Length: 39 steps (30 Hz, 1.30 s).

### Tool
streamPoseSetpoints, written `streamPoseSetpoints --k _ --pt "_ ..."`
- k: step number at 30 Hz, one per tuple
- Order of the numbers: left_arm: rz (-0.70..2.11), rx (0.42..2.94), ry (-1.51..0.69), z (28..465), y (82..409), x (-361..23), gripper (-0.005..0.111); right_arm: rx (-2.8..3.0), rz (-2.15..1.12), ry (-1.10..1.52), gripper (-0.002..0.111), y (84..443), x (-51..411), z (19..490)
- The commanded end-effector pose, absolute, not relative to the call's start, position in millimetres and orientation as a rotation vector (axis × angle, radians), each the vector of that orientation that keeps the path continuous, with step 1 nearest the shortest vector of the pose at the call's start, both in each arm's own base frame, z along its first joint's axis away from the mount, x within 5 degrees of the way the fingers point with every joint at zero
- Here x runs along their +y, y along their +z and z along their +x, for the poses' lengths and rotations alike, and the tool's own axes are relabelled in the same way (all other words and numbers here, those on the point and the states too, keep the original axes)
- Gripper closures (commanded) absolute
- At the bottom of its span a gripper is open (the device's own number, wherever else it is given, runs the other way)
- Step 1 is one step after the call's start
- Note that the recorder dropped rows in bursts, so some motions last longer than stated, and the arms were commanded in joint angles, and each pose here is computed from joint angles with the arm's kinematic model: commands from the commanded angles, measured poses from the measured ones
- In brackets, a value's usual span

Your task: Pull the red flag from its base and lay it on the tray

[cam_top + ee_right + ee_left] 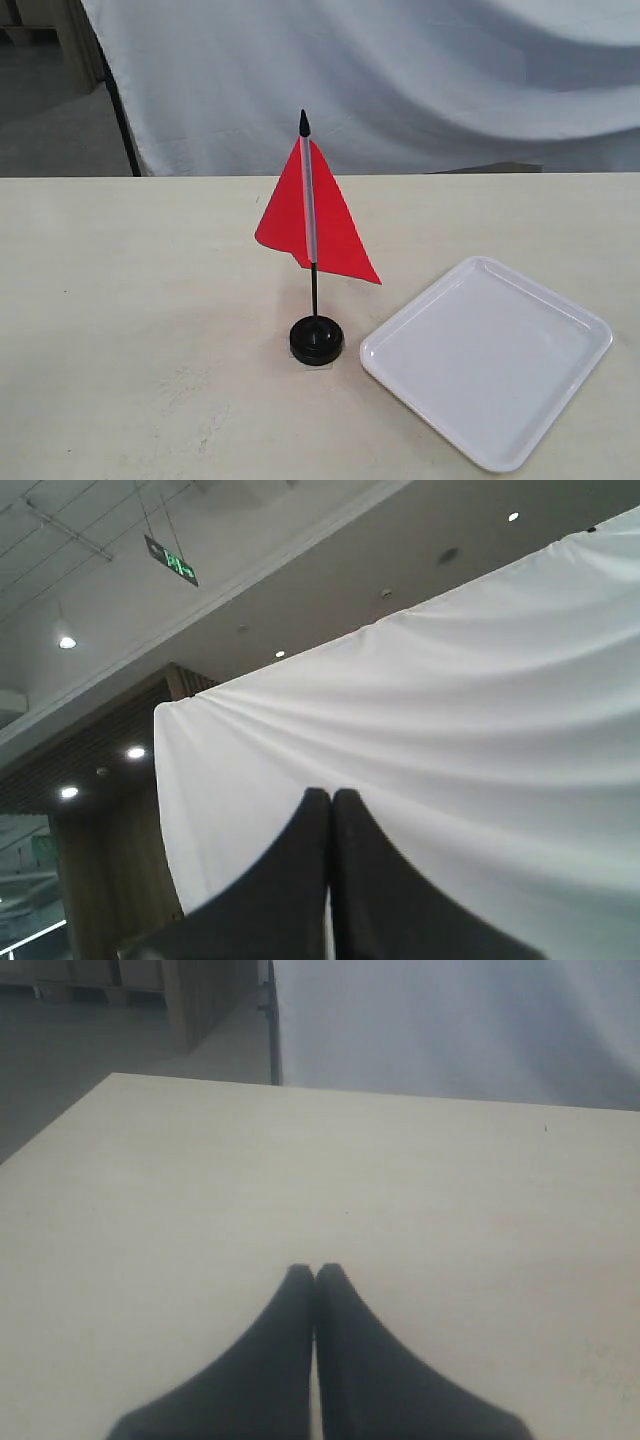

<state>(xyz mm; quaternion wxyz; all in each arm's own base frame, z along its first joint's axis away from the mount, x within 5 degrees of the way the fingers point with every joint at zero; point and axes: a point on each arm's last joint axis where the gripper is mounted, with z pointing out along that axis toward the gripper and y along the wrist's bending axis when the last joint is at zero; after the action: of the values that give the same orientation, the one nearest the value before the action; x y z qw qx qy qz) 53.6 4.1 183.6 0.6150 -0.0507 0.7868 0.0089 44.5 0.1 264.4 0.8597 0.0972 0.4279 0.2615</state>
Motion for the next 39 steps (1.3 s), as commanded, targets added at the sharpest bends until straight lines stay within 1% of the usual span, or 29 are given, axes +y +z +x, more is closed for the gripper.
streamPoseSetpoints --k 1,5,7,9,13,22,25,29,39 --pt "-0.116 1.809 0.024 53.6 183.5 4.3 0.107 1.021 0.164 0.519 0.109 273.3 8.2 69.2" --pt "-0.116 1.809 0.024 53.6 183.5 4.3 0.107 1.114 -0.008 0.460 0.109 283.9 26.1 103.8" --pt "-0.116 1.809 0.024 53.6 183.5 4.3 0.107 1.153 -0.076 0.475 0.109 284.2 35.6 122.5" --pt "-0.116 1.809 0.024 53.6 183.5 4.3 0.107 1.207 -0.162 0.495 0.109 277.1 47.0 143.7" --pt "-0.116 1.809 0.024 53.6 183.5 4.3 0.107 1.410 -0.275 0.543 0.109 242.5 67.3 186.2" --pt "-0.116 1.809 0.024 53.6 183.5 4.3 0.107 1.675 -0.468 0.600 0.109 140.8 124.8 261.5" --pt "-0.116 1.809 0.024 53.6 183.5 4.3 0.107 1.715 -0.471 0.633 0.109 116.1 135.8 273.8" --pt "-0.116 1.809 0.024 53.6 183.5 4.3 0.107 1.746 -0.467 0.645 0.109 96.5 138.8 279.3" --pt "-0.116 1.809 0.024 53.6 183.5 4.3 0.107 1.737 -0.472 0.651 0.108 96.2 141.0 283.1"
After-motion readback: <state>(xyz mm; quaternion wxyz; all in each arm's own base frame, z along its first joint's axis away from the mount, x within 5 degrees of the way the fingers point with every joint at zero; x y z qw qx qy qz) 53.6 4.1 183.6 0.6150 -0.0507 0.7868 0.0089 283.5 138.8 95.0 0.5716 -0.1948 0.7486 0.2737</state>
